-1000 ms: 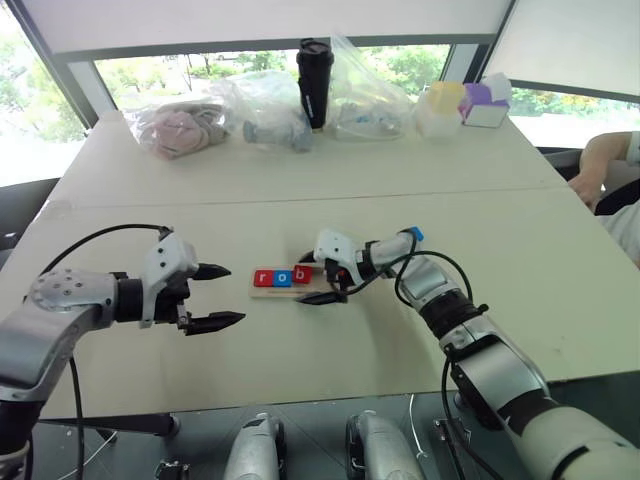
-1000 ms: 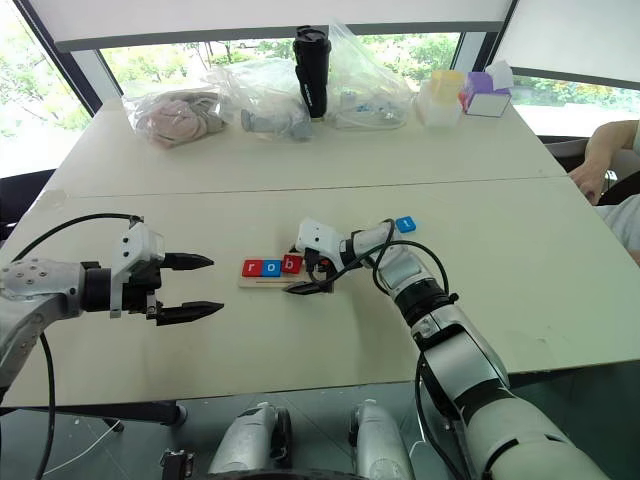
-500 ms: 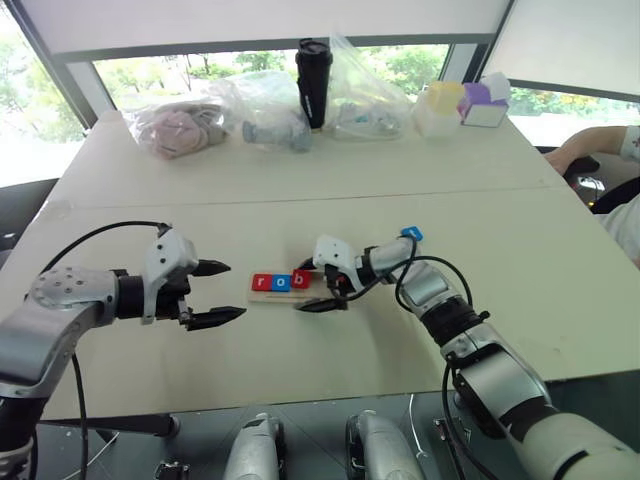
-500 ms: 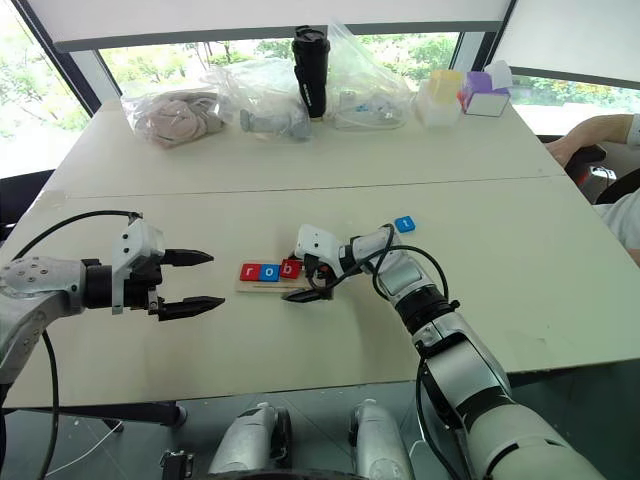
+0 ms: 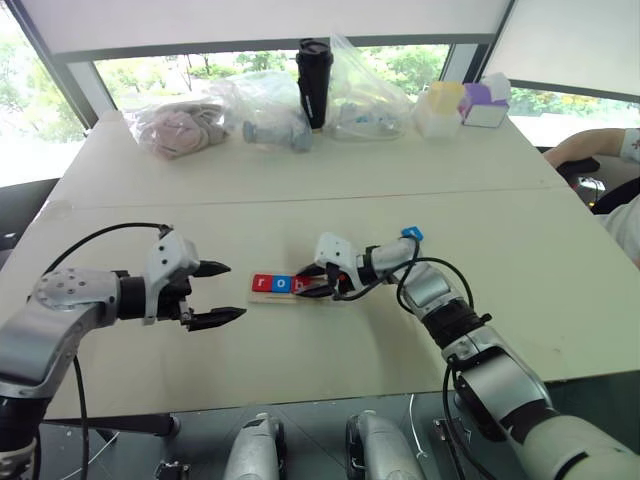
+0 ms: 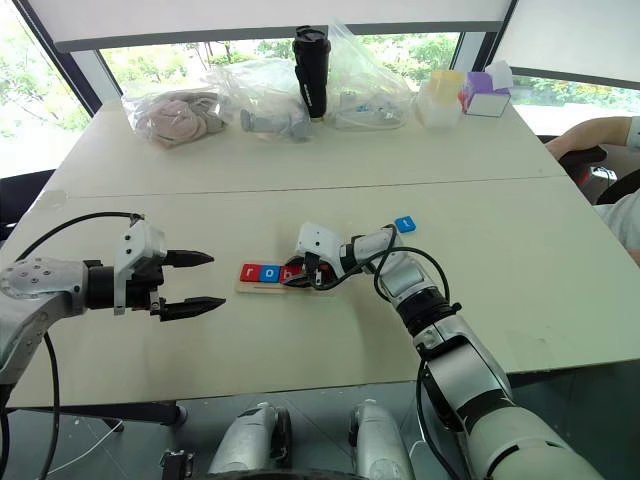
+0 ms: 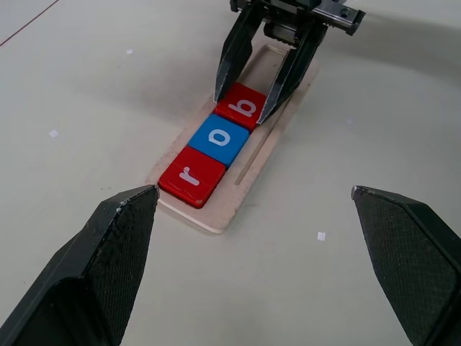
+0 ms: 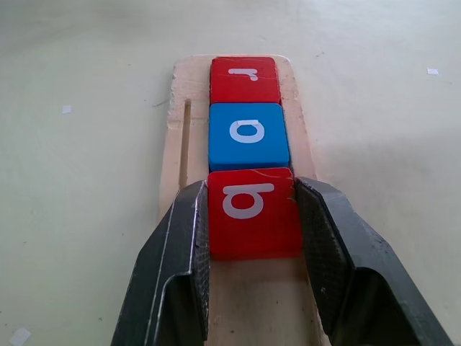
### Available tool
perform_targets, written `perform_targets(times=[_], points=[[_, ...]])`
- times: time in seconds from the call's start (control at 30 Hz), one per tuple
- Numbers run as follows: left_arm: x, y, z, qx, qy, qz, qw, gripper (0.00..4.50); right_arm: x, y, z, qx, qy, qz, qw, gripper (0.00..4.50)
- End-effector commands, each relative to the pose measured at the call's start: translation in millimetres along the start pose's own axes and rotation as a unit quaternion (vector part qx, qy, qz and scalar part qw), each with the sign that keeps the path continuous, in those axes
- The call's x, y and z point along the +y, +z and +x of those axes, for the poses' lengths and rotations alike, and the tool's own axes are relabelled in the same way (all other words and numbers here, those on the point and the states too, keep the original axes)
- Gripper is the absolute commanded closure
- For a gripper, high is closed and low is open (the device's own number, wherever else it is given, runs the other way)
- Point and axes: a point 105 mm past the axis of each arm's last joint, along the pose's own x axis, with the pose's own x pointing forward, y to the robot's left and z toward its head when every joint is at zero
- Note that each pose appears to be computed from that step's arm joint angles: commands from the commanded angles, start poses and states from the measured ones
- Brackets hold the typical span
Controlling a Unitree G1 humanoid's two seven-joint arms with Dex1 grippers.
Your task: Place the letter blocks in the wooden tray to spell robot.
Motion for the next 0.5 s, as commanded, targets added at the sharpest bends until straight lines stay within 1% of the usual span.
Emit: perform_targets(times=[0.03, 0.23, 0.5], points=[[2.2, 8.1, -1.7, -0.009, 0.005, 0.019, 1.0, 0.0, -2.8, 8.5, -3.0, -0.014, -0.009, -0.013, 1.0, 3.32], [3.0, 8.3, -1.2, -0.009, 0.006, 0.02, 1.0, 0.0, 0.0, 19.0, -3.1, -0.026, -0.006, -0.02, 0.999, 3.32], [4.4, 8.0, -0.7, -0.008, 0.008, 0.023, 1.0, 0.0, -1.7, 11.5, 2.3, -0.016, -0.016, -0.005, 1.0, 3.32]])
